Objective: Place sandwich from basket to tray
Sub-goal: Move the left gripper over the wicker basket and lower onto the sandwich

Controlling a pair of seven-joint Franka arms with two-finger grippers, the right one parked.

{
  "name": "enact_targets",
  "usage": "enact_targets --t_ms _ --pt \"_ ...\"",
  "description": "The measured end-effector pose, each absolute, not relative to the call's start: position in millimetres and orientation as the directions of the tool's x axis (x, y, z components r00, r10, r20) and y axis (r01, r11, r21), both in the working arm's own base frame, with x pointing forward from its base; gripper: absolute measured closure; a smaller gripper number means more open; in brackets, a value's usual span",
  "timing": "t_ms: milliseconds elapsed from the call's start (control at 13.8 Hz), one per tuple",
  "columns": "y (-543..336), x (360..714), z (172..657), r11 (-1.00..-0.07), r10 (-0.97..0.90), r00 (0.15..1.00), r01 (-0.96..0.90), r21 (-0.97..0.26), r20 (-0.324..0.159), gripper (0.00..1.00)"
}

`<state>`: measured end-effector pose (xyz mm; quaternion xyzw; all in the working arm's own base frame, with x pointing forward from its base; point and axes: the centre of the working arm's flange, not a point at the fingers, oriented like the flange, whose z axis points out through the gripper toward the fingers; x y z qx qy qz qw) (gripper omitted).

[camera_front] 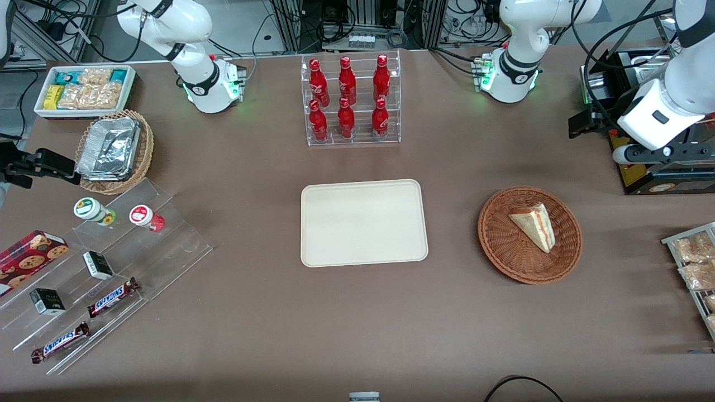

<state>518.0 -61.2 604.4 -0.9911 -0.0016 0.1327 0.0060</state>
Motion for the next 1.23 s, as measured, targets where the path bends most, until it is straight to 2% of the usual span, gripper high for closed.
enact_targets --t_ms 363,726,1234 --pt "-60.6 522.8 595.4 -1.000 0.007 0.964 -0.002 -0.031 -0.265 0.00" --pt "-63.2 536.4 529.4 -0.999 0.001 0.964 -0.012 -0.047 -0.265 0.00" --pt "-50.3 542.6 417.8 -0.999 0.017 0.984 0.010 -0.037 -0.180 0.00"
